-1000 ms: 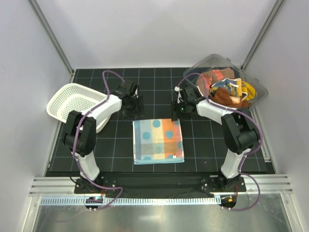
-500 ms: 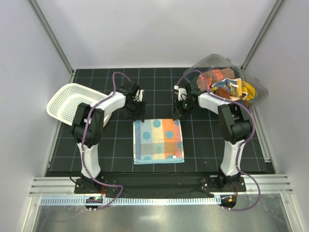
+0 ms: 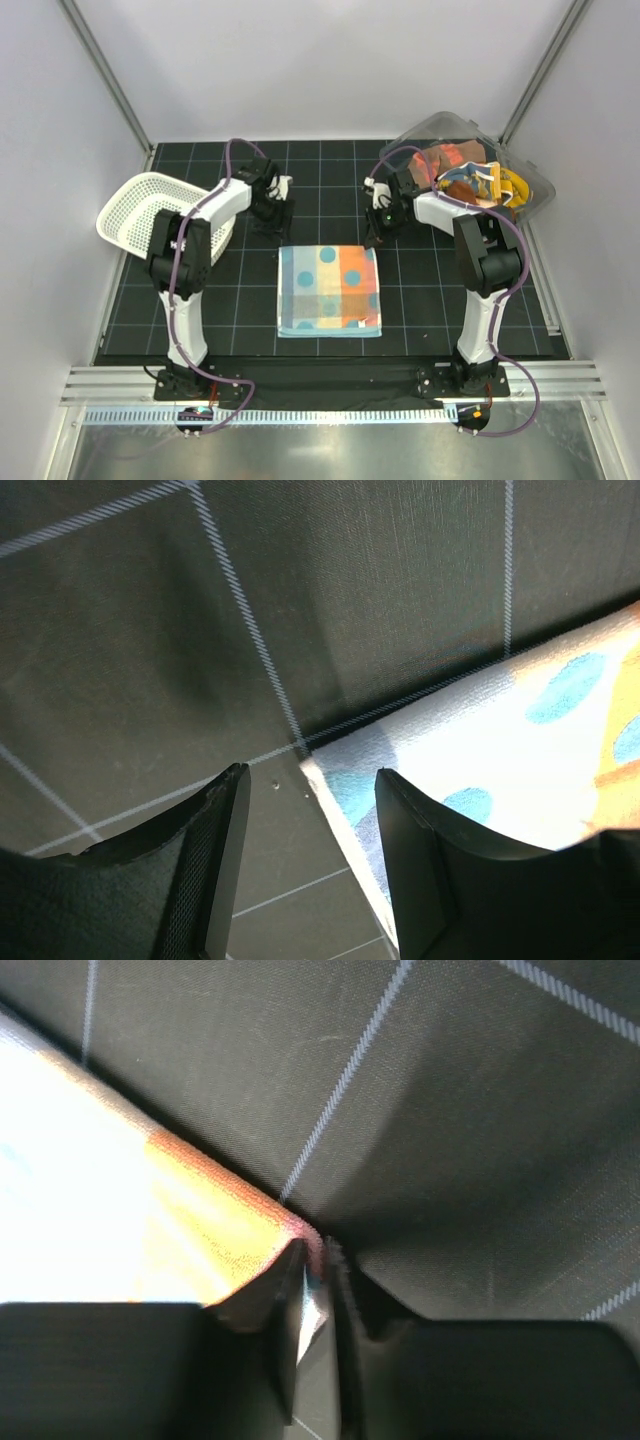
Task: Fold and stack the towels
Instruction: Fold the towel
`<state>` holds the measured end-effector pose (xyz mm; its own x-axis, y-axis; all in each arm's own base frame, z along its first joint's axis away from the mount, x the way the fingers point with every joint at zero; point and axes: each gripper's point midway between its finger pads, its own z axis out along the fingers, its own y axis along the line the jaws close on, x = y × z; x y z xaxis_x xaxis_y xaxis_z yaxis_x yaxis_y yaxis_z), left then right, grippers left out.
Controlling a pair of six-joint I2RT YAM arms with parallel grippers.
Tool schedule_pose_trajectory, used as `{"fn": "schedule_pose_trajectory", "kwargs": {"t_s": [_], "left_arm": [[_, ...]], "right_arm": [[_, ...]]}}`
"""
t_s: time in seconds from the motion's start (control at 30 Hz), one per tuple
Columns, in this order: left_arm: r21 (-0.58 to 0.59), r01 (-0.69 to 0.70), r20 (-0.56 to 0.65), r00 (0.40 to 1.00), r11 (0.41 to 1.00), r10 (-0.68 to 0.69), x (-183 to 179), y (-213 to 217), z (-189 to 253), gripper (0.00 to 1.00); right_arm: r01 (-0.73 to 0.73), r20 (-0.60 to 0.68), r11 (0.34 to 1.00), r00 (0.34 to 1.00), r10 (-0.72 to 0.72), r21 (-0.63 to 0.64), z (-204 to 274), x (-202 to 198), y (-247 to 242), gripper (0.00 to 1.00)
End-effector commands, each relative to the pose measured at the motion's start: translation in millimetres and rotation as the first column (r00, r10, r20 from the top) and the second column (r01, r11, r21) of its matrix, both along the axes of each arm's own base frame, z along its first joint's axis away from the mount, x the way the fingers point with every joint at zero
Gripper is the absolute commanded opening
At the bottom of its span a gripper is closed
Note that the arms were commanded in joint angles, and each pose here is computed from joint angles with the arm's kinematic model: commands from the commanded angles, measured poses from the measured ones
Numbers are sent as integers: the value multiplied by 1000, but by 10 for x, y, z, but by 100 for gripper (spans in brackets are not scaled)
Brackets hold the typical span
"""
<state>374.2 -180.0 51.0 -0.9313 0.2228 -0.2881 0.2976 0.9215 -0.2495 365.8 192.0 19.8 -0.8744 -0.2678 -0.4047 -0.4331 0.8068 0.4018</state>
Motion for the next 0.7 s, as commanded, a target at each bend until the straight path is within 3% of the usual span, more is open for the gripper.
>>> {"fn": "schedule_pose_trajectory", "kwargs": {"t_s": [0.0,0.1,0.2,0.37,0.5,0.53,0.57,0.67], "left_arm": [[-45,70,-66,995,997,-72,-125,-88,-56,56],[-46,82,-74,994,996,-85,-138,-90,-94,55],[-43,85,-86,992,995,-88,-153,-86,-135,52],[-61,80,-103,991,995,-86,-150,-133,-167,42],[-68,59,-89,994,996,-65,-50,-173,-149,6],[-71,52,-83,995,996,-58,-19,-187,-132,1],[-77,46,-66,996,996,-51,61,-217,-106,0],[-69,-4,-26,1000,998,2,257,-245,-89,0]], "right_arm": [[13,59,1000,998,-11,-24,132,92,-60,25],[21,58,1000,998,-20,-16,139,101,-83,36],[27,54,1000,998,-27,-2,171,137,-111,38],[46,54,999,998,-45,-15,167,138,-163,26],[75,87,997,994,-72,-30,195,220,-193,10],[89,103,995,991,-84,-43,198,269,-215,5],[94,128,995,988,-88,-35,222,336,-202,1],[110,169,994,980,-105,-21,270,505,-197,1]]}}
